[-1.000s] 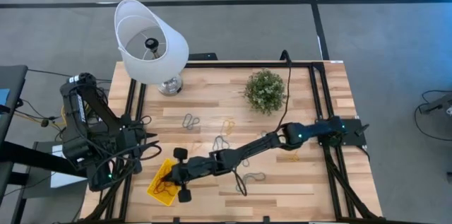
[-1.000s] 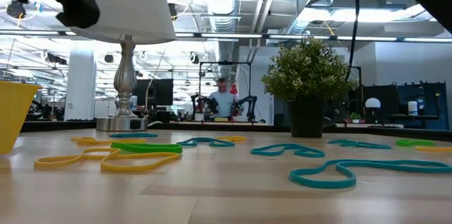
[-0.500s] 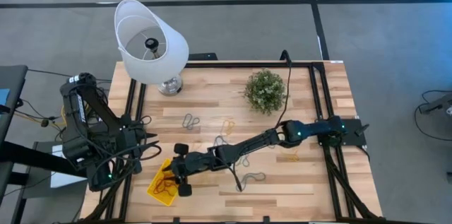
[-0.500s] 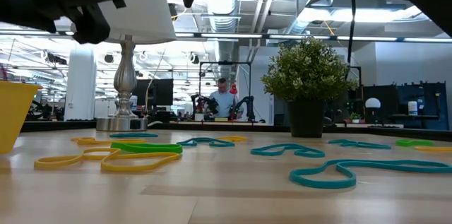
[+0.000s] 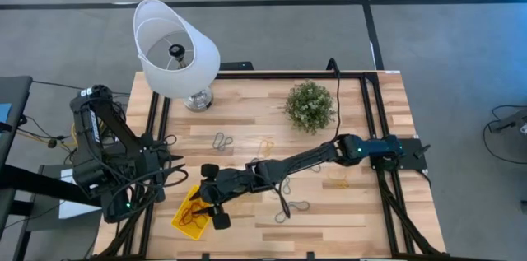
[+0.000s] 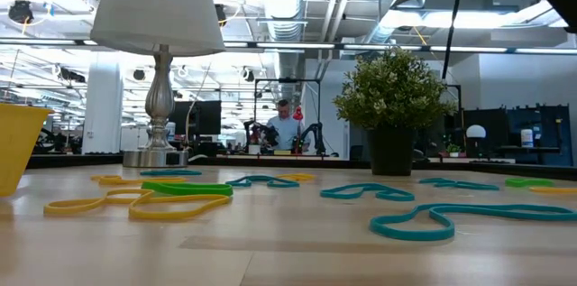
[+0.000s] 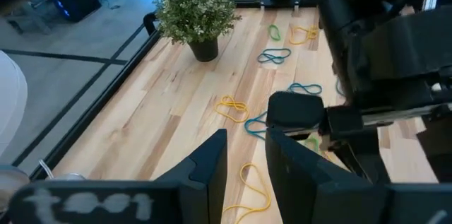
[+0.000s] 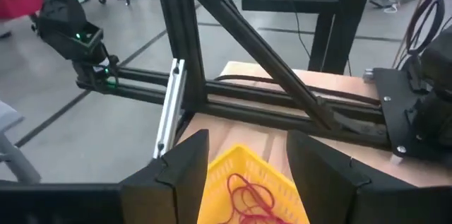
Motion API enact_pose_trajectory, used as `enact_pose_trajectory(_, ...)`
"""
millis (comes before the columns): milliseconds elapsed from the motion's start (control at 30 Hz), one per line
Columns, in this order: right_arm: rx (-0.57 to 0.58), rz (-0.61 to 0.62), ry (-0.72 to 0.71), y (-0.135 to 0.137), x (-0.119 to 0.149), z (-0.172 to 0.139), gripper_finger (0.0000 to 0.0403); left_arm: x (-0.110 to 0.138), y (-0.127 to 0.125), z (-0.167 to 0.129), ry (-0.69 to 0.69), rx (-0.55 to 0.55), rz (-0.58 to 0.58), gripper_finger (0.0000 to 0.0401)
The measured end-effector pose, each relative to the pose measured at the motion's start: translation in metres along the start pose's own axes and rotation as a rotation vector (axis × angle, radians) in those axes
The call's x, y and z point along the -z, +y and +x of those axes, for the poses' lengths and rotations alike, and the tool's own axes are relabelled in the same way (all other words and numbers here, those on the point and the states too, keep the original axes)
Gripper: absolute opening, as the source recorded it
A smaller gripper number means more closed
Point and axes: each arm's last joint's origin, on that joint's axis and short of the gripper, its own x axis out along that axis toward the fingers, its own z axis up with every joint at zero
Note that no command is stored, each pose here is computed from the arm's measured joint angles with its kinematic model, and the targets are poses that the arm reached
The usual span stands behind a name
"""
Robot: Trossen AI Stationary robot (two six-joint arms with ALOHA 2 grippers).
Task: Pick and place items into bin
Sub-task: Put the red rubberband into the yellow bin, then put the middle left yellow rubberband into the yellow bin
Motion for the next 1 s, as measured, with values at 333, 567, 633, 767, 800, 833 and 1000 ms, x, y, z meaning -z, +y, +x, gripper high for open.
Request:
enact_pose_trajectory(333, 0.019, 0.122, 0.317, -0.007, 0.021, -0.013, 0.0162, 0.000, 0.000, 0.000, -0.003, 0.000, -0.050, 0.0088)
enact_pose_trajectory(567, 0.057, 0.178, 0.596, -0.014, -0.009, -0.079, 0.0143, -0.003, 0.003, 0.006, -0.005, -0.046, -0.140, 0.0088)
enact_pose_trajectory(633, 0.062, 0.188, 0.659, -0.013, -0.016, -0.096, 0.0140, -0.005, 0.005, 0.010, -0.006, -0.067, -0.161, 0.0088)
enact_pose_trajectory(767, 0.131, 0.174, 0.632, -0.011, -0.057, -0.149, 0.0137, -0.006, 0.007, 0.015, 0.039, -0.092, -0.135, 0.0089)
enact_pose_trajectory(800, 0.168, 0.161, 0.612, -0.010, -0.067, -0.164, 0.0137, -0.007, 0.007, 0.015, 0.042, -0.094, -0.135, 0.0089)
enact_pose_trajectory(833, 0.206, 0.149, 0.601, -0.009, -0.075, -0.179, 0.0137, -0.007, 0.008, 0.015, 0.042, -0.093, -0.135, 0.0089)
enact_pose_trajectory(1000, 0.308, 0.119, 0.503, 0.001, -0.112, -0.258, 0.0136, -0.009, 0.015, 0.011, 0.036, -0.068, -0.118, 0.0089)
